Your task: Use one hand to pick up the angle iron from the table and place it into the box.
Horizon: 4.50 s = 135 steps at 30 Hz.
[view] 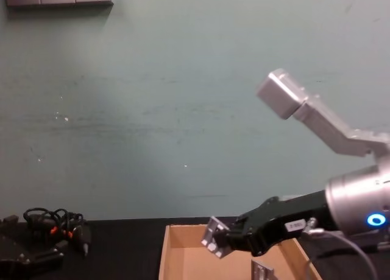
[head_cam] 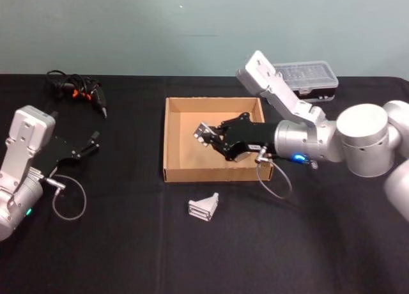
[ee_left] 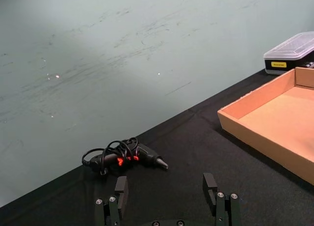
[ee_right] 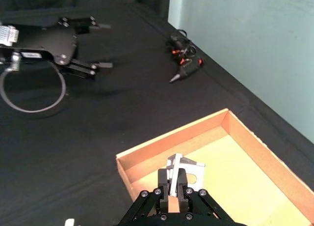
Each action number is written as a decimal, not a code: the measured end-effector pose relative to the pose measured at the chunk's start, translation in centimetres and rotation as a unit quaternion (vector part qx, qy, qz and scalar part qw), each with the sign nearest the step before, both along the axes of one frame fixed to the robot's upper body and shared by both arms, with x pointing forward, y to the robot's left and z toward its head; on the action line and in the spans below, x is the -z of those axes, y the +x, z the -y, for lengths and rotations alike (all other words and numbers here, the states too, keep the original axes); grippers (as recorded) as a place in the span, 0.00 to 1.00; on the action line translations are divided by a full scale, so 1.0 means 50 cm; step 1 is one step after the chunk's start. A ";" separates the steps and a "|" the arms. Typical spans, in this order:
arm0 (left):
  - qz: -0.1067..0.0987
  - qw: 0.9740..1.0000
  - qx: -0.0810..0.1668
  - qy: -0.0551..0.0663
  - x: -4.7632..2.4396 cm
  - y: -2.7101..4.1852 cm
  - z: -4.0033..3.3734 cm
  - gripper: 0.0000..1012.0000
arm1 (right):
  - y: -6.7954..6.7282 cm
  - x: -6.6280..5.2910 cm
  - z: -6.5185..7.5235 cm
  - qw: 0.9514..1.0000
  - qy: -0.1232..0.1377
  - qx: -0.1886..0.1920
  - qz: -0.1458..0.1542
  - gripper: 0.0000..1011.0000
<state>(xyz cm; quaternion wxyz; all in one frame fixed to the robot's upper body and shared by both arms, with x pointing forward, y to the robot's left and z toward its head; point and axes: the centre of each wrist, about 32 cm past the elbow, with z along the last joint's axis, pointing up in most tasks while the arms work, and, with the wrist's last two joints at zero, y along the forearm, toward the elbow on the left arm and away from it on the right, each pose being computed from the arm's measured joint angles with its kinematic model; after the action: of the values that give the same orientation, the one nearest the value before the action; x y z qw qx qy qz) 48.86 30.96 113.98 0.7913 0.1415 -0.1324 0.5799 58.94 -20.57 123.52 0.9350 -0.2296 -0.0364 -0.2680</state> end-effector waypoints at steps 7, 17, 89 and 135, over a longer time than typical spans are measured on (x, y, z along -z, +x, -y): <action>0.000 1.000 0.000 0.000 0.000 0.000 0.000 0.99 | 0.033 0.022 -0.025 1.000 -0.008 0.005 -0.017 0.12; 0.000 1.000 0.000 0.000 0.000 0.000 0.000 0.99 | 0.054 0.041 -0.037 0.999 -0.023 0.008 -0.039 0.12; 0.000 1.000 0.000 0.000 0.000 0.000 0.000 0.99 | -0.198 0.049 0.091 0.998 0.061 -0.011 -0.025 0.99; 0.000 1.000 0.000 0.000 0.000 0.000 0.000 0.99 | -0.166 0.142 0.044 0.998 0.027 0.001 -0.060 0.99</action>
<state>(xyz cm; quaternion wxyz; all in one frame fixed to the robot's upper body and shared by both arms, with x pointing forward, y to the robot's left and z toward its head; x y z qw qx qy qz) 48.86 30.97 113.98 0.7913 0.1415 -0.1325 0.5800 50.62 -22.78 116.41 0.9410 -0.2198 0.0276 -0.2557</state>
